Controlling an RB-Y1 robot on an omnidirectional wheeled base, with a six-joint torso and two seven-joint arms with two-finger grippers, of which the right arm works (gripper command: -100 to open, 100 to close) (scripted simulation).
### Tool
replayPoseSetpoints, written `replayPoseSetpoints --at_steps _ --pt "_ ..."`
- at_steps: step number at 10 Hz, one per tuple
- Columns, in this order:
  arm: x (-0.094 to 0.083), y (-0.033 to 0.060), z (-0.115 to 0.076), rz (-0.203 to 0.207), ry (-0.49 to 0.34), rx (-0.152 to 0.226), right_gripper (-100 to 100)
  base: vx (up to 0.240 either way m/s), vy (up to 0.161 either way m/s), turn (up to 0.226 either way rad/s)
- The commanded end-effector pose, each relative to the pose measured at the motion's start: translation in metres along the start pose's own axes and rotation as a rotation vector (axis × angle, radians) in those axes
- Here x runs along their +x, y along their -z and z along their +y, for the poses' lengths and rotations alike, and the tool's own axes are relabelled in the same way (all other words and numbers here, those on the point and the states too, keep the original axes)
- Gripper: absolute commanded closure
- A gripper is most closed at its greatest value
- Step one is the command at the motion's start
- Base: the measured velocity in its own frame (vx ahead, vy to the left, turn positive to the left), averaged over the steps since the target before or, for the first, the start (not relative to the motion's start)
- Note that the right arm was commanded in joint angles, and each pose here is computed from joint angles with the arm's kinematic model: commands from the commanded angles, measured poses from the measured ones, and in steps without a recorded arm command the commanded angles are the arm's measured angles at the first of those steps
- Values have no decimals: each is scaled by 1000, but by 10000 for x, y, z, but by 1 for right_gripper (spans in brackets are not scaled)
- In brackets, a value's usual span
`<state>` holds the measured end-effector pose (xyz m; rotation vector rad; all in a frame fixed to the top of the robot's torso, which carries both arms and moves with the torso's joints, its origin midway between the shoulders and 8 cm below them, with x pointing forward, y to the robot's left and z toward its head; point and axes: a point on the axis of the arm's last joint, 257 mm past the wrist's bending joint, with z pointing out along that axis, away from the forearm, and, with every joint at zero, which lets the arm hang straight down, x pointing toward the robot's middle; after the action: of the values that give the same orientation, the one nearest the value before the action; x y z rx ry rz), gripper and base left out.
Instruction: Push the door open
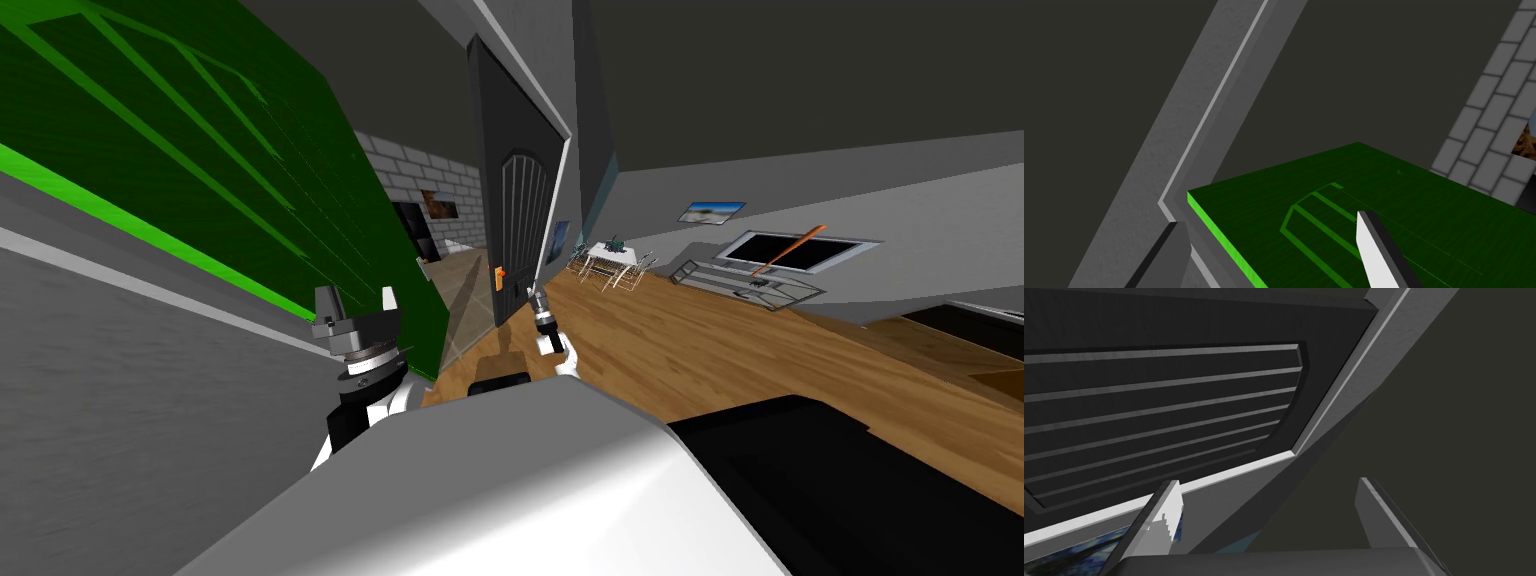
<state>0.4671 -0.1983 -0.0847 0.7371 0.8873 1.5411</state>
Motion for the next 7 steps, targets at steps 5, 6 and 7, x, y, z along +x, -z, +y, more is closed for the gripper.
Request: replayPoseSetpoints --at_steps 5,6,7 --pt "156 -84 -476 50 -36 74 -100 58 -52 51" --pt "212 -138 -532 67 -44 79 -100 74 -73 81" --pt "204 -97 -628 64 -45 100 -100 50 -57 33"
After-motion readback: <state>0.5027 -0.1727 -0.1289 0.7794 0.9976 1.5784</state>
